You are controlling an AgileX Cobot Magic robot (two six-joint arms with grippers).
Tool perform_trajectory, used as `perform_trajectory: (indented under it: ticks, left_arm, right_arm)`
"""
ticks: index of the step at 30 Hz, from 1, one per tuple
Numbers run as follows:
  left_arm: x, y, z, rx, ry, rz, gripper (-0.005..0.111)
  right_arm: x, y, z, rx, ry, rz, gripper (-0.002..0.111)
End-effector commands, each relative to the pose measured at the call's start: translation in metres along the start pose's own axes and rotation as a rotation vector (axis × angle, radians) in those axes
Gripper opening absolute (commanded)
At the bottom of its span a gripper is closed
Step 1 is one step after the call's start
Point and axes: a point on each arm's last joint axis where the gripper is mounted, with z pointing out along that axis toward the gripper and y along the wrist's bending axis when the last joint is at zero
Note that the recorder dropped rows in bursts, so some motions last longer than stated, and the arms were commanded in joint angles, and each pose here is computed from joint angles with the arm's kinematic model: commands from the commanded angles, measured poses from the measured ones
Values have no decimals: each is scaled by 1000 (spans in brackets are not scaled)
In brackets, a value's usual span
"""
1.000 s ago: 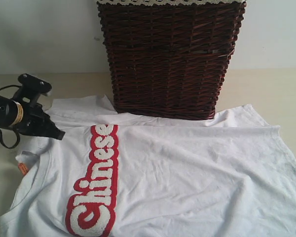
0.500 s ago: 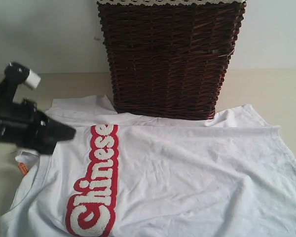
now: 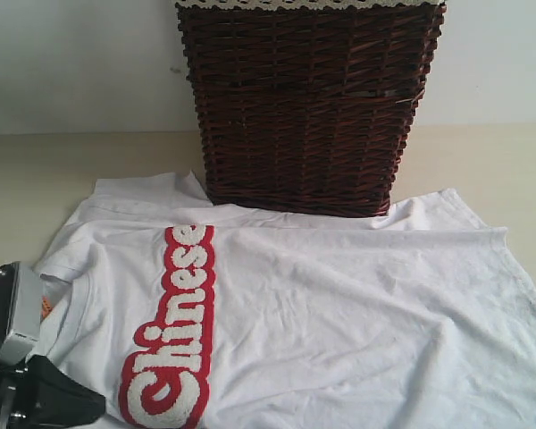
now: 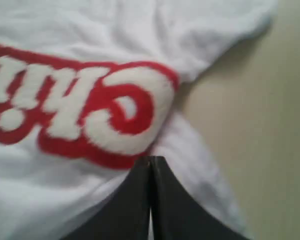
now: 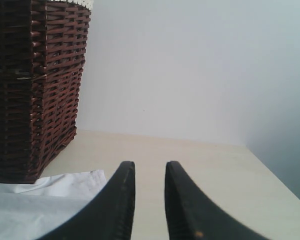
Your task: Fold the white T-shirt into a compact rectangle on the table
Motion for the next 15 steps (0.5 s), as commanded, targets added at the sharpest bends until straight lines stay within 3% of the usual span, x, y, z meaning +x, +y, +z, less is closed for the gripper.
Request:
perform_trajectory:
  ticks: [1, 4, 6, 8, 9, 10, 11, 12, 13, 14, 15]
  left_arm:
    - [-2, 15, -25, -377, 33, -132, 0]
    - [-12, 29, -50, -624, -83, -441, 0]
    - [-23, 30, -69, -725, -218, -606, 0]
    - [-35, 24, -92, -796, -406, -774, 0]
    - [-45, 13, -114, -821, -599, -889, 0]
    - [-51, 4, -125, -815, -697, -903, 0]
    - [-67, -26, -148, -810, -795, -614, 0]
    - [-77, -63, -151, -701, -781, -253, 0]
    - [-78, -89, -140, -452, -738, -217, 0]
    - [-69, -95, -126, -311, -720, -326, 0]
    - [-59, -97, -115, -301, -672, -269, 0]
  right_arm:
    - [1, 0, 0, -2, -3, -2, 23]
    - [1, 0, 0, -2, -3, -2, 23]
    - [1, 0, 0, -2, -3, -2, 23]
    - [1, 0, 0, -2, -3, -2, 23]
    - [1, 0, 0, -2, -3, -2, 23]
    - [1, 0, 0, -2, -3, -2, 23]
    - [1, 0, 0, -2, -3, -2, 23]
    - [1, 0, 0, -2, -3, -2, 23]
    - [1, 0, 0, -2, -3, -2, 23]
    - [1, 0, 0, -2, -3, -2, 23]
    - [1, 0, 0, -2, -3, -2, 23]
